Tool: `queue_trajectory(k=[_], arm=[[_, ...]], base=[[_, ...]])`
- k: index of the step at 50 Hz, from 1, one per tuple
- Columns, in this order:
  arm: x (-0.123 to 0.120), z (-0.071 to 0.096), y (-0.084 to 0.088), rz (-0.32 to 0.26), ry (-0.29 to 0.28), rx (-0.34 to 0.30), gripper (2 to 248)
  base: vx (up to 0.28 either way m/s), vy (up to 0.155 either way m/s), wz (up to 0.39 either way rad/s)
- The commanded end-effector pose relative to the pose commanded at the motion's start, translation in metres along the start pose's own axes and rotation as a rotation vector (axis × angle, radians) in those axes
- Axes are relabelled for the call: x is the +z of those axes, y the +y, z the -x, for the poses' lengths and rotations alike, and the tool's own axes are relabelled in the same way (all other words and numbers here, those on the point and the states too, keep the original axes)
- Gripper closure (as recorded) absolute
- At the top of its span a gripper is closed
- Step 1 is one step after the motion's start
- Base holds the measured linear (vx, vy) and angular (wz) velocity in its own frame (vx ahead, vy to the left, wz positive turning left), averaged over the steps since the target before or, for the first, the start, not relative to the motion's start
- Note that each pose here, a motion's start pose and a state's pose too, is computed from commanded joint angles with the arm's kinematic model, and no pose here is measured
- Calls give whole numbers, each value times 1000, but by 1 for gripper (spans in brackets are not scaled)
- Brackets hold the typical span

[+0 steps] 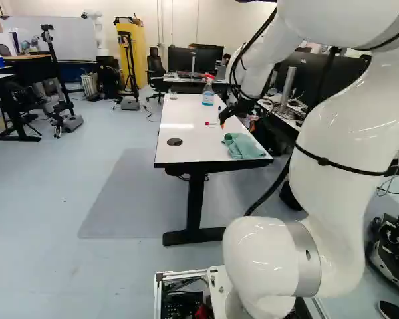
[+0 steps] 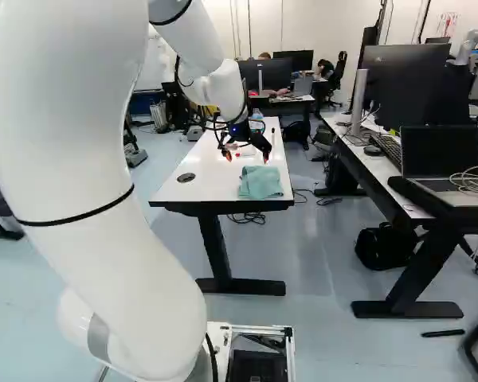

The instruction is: Clean the table with the green towel

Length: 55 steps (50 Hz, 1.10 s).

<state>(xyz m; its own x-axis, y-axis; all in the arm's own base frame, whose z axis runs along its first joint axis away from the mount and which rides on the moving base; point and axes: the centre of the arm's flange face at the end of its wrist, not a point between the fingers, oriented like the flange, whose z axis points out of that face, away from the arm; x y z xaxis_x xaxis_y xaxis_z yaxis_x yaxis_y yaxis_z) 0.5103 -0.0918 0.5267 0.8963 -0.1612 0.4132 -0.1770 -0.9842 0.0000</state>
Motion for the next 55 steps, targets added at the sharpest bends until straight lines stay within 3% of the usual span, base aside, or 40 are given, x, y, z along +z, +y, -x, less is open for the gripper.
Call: queue_trajectory(k=[40, 55], arm=[[-3, 6, -73, -59, 0, -129, 3], [-3, 7, -78, -63, 1, -138, 3]], base=[[0, 0, 0], [0, 0, 0]])
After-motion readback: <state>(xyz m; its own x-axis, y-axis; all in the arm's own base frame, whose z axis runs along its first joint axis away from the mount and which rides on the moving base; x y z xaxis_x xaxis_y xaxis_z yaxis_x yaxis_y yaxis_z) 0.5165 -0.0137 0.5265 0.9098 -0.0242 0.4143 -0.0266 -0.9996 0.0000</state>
